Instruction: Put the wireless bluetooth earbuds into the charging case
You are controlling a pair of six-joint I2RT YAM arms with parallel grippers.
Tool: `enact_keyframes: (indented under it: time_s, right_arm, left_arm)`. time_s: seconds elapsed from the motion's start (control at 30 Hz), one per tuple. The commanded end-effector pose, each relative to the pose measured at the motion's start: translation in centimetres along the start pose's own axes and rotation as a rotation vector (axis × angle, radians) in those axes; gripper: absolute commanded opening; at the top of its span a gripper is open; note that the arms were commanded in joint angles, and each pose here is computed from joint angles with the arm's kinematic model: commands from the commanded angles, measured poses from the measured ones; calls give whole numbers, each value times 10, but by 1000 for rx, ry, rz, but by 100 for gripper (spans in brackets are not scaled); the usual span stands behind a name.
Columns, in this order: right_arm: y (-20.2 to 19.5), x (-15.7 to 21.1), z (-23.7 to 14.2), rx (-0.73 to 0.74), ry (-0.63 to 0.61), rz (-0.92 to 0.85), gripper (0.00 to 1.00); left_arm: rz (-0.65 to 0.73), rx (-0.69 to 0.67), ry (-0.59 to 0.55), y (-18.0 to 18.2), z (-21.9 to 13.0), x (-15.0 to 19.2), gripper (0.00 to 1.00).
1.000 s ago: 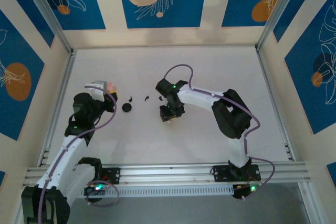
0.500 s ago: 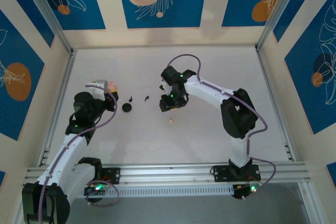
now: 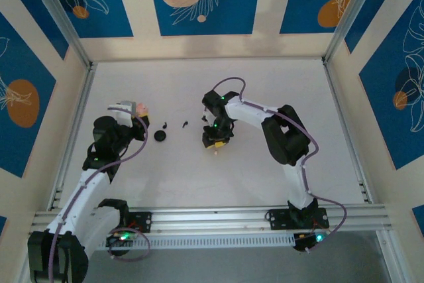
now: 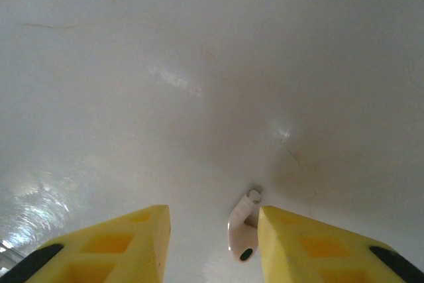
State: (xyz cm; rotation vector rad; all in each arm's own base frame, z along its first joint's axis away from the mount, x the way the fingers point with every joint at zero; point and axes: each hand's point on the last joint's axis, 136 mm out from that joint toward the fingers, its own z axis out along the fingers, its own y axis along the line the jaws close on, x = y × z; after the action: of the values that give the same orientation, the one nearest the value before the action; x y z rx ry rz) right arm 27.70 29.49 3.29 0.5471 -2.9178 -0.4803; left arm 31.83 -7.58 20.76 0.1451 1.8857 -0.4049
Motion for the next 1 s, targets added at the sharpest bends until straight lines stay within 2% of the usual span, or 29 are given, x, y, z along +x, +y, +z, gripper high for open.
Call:
enact_keyframes:
  time_s: [0.0,0.33,0.6,0.8,0.97]
  right_arm:
    - [4,8,8,-30,53,18,39]
    - [16,13,17,-85,76,-18,36]
    - [30,25,10,-105,105,-89,34]
    - [37,28,-21,-113,45,-79,33]
    - [28,25,-51,-121,-32,91,36]
  left_arm:
    - [3,12,-49,-2,-3,-17,16]
    - [4,10,-46,-1,-4,-15,16]
    - [-2,12,-47,-2,-4,-13,16]
    - [-1,13,-44,-2,-4,-12,16]
    - [0,16,-47,-2,-4,-13,16]
